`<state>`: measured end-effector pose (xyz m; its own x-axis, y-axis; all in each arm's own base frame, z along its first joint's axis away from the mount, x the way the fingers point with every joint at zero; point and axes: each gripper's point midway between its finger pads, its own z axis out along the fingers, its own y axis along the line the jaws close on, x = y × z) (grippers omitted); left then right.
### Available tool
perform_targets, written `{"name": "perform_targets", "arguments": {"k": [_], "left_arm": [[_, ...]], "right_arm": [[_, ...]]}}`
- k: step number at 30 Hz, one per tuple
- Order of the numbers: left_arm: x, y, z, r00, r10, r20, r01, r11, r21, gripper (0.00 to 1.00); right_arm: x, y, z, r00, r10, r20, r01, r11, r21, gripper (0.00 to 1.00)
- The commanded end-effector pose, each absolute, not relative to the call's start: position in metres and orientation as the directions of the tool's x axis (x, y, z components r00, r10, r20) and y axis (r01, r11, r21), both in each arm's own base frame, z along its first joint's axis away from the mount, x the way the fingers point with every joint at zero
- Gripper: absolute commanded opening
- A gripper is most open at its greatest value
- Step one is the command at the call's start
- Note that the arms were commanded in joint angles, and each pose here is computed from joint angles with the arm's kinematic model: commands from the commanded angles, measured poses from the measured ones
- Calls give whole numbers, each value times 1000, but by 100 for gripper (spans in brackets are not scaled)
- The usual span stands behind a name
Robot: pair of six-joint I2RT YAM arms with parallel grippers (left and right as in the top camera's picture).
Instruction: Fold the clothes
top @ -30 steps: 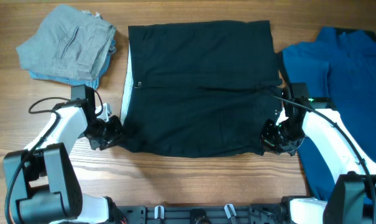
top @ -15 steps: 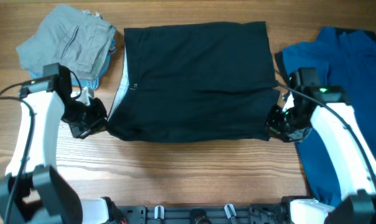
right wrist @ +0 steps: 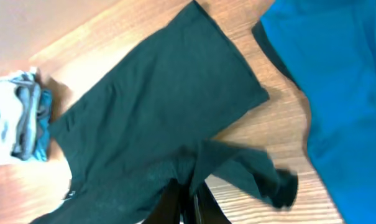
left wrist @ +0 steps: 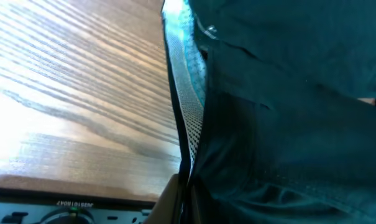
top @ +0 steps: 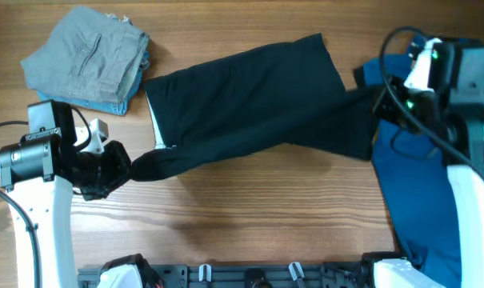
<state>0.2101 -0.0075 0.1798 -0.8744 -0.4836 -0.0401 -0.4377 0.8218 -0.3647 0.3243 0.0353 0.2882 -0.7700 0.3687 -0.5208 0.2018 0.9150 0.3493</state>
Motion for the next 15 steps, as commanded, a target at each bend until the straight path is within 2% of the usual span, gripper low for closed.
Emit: {"name": "perform_targets", "arguments": {"k": [1,4,8,12,15], "left_arm": [[224,13,180,-853,-507,-122,-456,839,-297,4],[251,21,181,-838,-505,-208,-431,845,-318,4],[288,27,181,-819,-490,-299,-390,857,-338,4],[312,14,154,-858,-443,-261,-352,876,-329,4],[327,10,128,-879,-425,-217,-348,882,-317,4]], "right_arm": [[376,10,265,-767,243,-593,174,969,173,4],[435,12,227,-767,190,-613,128,981,143,5],[483,13,193,-746,169,-644,104,985,138,4],[499,17,164,-763,167,-624,94,984,149,6],[506,18,163,-751,167,-638,89,984,153,7]]}}
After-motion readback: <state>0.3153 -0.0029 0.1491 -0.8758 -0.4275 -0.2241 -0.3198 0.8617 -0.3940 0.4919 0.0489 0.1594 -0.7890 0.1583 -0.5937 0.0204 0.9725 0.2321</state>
